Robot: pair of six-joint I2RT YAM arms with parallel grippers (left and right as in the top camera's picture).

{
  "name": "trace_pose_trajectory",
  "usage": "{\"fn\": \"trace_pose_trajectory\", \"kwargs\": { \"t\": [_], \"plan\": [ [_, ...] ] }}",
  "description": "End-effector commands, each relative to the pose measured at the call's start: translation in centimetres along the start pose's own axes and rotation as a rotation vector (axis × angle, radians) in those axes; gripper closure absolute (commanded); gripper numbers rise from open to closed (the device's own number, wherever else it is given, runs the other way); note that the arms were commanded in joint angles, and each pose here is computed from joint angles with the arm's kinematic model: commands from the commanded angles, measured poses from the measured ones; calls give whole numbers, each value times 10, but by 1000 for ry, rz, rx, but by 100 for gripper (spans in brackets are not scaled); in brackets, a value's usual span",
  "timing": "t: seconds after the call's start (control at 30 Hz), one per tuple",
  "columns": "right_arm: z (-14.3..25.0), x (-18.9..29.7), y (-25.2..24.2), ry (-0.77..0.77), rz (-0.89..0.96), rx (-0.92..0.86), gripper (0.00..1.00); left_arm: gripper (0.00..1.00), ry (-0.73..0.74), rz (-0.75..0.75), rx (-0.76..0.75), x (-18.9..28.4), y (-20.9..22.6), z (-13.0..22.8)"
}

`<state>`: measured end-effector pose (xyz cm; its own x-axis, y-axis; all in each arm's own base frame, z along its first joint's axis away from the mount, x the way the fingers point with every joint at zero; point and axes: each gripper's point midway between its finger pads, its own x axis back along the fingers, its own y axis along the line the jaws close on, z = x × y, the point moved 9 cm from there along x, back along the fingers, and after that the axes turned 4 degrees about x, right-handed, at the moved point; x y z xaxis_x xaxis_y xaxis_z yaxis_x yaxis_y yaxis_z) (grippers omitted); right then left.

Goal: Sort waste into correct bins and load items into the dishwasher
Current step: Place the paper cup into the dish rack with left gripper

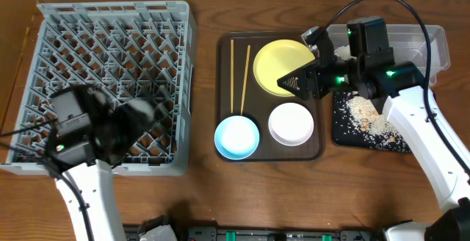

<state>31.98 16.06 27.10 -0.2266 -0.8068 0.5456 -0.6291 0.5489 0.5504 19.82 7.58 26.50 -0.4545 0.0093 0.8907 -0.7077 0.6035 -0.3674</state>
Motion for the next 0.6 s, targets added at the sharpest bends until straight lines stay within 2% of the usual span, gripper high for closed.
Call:
{"fn": "trace_pose_trajectory", "kwargs": {
  "t": [0.0, 0.07, 0.2, 0.43, 0.53, 0.57],
  "plan": [
    [-2, 2, 5, -2, 10, 32, 33, 42, -106, -208, 106, 4, 34, -21],
    [-1, 2, 5, -2, 10, 31, 33, 42, -109, -243, 230, 0, 52, -32],
    [-1, 1, 6, 0, 7, 33, 33, 42, -96, -281, 345, -12, 71, -47],
    [-1, 0, 8, 5, 3, 36, 33, 42, -7, -266, 388, -45, 80, -62],
    [0, 0, 8, 9, 3, 31, 33, 21, 4, -256, 396, -50, 81, -64],
    [1, 0, 8, 12, 3, 29, 33, 20, 1, -255, 400, -50, 81, -64]
  ]
}}
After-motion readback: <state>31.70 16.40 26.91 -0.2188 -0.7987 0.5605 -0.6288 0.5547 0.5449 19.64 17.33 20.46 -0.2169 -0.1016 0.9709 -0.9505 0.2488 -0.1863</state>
